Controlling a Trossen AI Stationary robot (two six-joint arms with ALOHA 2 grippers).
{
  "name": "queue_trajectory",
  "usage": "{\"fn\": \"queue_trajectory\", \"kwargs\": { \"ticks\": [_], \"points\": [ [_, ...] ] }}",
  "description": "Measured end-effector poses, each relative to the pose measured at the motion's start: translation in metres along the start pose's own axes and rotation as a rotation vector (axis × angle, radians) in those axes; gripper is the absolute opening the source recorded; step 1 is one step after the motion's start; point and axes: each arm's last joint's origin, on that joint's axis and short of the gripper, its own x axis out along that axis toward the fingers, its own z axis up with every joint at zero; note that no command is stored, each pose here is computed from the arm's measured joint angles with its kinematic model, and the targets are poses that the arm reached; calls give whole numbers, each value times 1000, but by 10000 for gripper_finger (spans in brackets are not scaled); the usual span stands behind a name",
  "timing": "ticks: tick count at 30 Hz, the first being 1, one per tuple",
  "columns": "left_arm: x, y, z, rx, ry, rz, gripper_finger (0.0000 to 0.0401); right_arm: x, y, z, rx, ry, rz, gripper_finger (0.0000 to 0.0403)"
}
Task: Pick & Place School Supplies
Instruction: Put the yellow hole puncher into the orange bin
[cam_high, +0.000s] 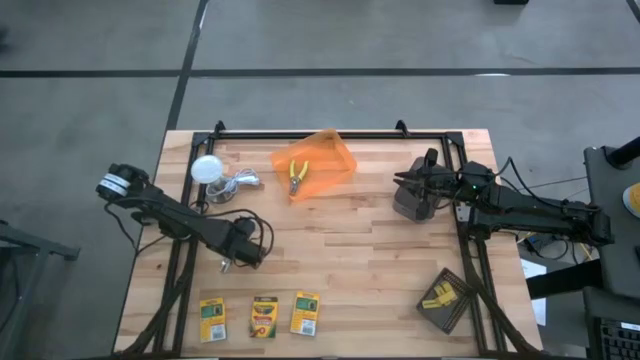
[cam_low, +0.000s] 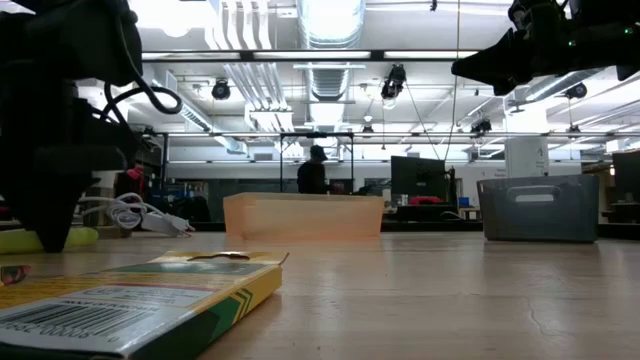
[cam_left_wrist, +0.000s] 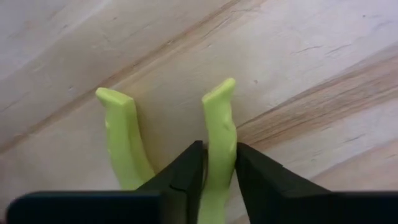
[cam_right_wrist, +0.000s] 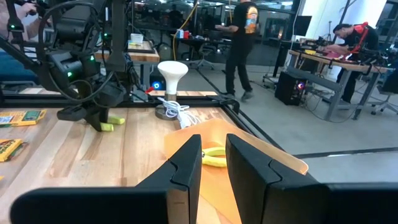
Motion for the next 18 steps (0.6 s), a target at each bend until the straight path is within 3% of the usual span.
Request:
{"fn": "queue_trajectory", "kwargs": {
  "ticks": [6, 18],
  "points": [
    [0, 0, 0, 1, -2, -4, 49, 0, 0, 0, 0, 0, 0, 68],
    [-7, -9, 4, 22, -47, -47, 57, 0, 0, 0, 0, 0, 0, 68]
  ]
}}
